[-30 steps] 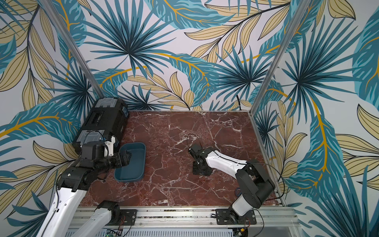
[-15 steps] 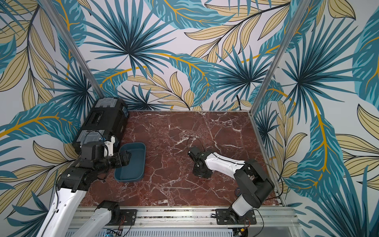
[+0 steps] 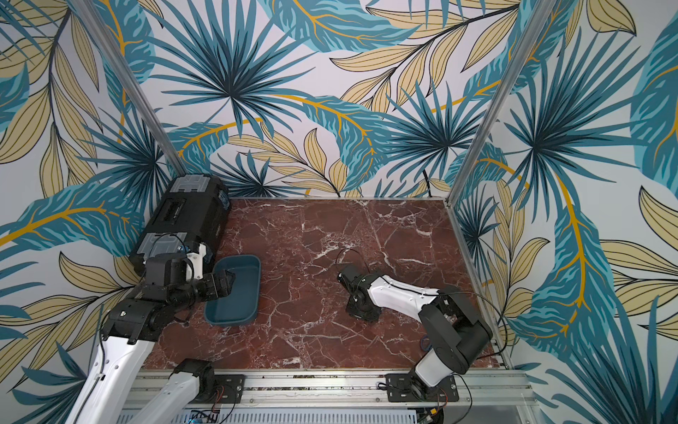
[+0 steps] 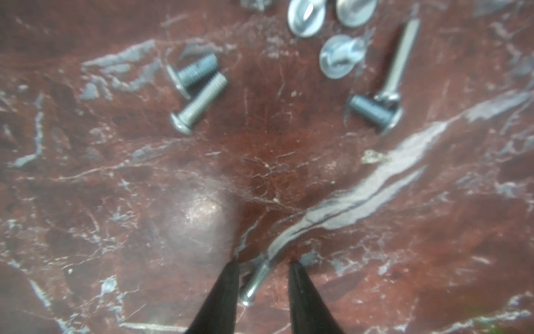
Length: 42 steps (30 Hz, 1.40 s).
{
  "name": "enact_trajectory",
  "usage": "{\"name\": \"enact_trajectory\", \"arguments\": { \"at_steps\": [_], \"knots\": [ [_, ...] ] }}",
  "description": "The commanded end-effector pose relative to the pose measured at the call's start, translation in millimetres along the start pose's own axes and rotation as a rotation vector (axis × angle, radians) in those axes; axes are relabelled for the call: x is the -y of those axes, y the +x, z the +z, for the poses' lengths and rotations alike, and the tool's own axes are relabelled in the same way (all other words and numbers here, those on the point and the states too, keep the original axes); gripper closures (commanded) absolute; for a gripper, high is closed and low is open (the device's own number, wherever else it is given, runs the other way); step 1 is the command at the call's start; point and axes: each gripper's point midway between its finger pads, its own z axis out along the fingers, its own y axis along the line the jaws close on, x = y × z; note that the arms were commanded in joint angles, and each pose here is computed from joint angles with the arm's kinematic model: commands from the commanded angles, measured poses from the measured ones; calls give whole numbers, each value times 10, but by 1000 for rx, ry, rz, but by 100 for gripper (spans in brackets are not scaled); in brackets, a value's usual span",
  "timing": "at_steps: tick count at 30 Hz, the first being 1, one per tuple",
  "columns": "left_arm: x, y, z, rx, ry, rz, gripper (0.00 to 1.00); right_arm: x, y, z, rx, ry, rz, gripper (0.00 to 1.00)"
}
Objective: Put the screws on the desktop into the storage box
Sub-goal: Pick up the screw from the center of the board, then place the screw in the storage box.
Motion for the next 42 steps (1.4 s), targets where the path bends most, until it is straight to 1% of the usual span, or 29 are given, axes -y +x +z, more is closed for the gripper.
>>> {"name": "enact_trajectory", "arguments": {
  "at_steps": [1,2,6,7,10,11,13,16,17,21,24,28,32,33,38,42],
  "knots": [
    [7,37,54,-4,10,13,13,74,102,100,-29,27,9,67],
    [7,37,53,-3,11,12,13,72,101,106,-30,27,9,70],
    [0,41,58,-5,8,12,13,58,102,112,-32,27,6,74],
    [4,42,56,-5,10,12,13,54,106,116,-34,26,6,77],
    [-2,40,58,-5,7,11,13,44,114,126,-39,26,-1,81],
    [0,41,59,-5,8,10,13,31,109,124,-37,23,-6,85],
    [-4,42,59,-5,6,10,13,30,107,130,-37,25,-9,88],
    [-11,43,57,-5,2,10,13,11,85,126,-32,20,-27,98],
    [-9,42,59,-5,2,10,13,-7,71,114,-27,17,-41,100],
    [-11,43,66,-6,1,10,13,-193,-9,38,-5,-45,-139,100],
    [-3,45,68,-8,6,11,13,-324,-145,-124,62,-97,-211,100],
    [25,45,59,-5,22,14,13,-891,-203,-477,132,-316,-354,100],
    [39,38,48,0,30,17,16,-1748,-38,-863,168,-571,-481,100],
    [41,41,52,-2,31,17,17,-1951,40,-937,174,-615,-508,100],
    [38,43,55,-5,29,17,22,-2907,311,-1117,156,-764,-595,100],
    [45,44,52,-5,33,19,24,-3404,436,-1101,146,-811,-631,100]
  ]
}}
